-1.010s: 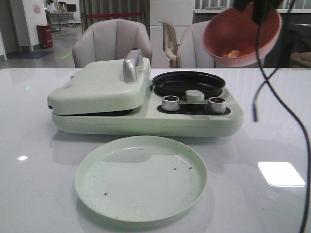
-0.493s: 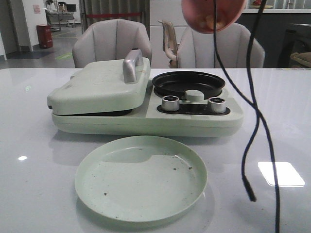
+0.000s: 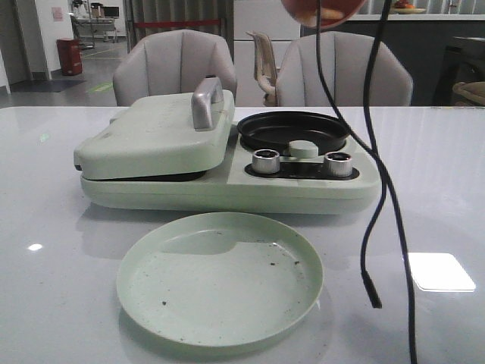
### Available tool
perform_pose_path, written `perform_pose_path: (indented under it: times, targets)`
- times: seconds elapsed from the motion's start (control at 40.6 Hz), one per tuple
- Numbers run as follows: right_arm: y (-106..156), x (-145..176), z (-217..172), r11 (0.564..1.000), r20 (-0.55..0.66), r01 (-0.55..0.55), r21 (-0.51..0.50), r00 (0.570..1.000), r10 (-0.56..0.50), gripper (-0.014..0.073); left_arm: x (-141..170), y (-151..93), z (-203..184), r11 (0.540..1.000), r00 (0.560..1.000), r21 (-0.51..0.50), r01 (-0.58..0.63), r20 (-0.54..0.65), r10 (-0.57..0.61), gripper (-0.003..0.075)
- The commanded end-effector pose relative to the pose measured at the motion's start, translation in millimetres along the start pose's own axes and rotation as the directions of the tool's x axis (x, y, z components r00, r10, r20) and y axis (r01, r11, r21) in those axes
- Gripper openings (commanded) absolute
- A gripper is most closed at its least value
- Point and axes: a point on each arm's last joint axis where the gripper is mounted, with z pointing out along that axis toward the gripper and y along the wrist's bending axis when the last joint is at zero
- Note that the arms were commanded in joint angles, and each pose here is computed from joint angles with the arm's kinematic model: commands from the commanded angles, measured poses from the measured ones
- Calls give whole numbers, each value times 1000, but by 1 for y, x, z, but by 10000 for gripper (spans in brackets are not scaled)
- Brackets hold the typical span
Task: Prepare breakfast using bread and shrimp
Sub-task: 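Tilt the pink bowl over the black pan to pour the shrimp, then carry the pink bowl back and set it on the table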
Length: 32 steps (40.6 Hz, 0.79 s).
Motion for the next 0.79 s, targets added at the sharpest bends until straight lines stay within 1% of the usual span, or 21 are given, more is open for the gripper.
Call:
perform_pose_path:
  times: [0.0,0.074,0.222,0.468,0.542,0.616,0.69,0.764]
  targets:
    - [-59,-7,-10,986,42,-37,160,999,31,44,-10,0,-8,1000,996,-2,3,87,-3,99]
    - [-61,-9,-10,986,54,-44,159,998,36,44,-10,0,-8,1000,996,-2,3,85,-3,99]
    - [-61,-10,-10,988,60,-3,155,998,-6,44,-10,0,-8,1000,997,-2,3,80,-3,99]
    - [-61,-10,-10,988,60,-9,155,998,0,44,-9,1,-8,1000,997,-5,0,75,0,99]
    - [-59,-8,-10,991,48,-53,127,998,47,44,-9,1,-8,1000,997,-14,-6,76,7,99]
    - [-55,-4,-10,991,3,-105,83,994,105,44,-9,2,-8,1000,997,-22,-12,76,13,99]
    - [-54,4,-10,985,-73,-168,36,983,170,43,-9,2,-8,1000,997,-24,-13,76,15,99]
    - [-56,15,-11,964,-161,-262,-43,954,252,43,-9,2,-8,1000,997,-24,-13,76,15,99]
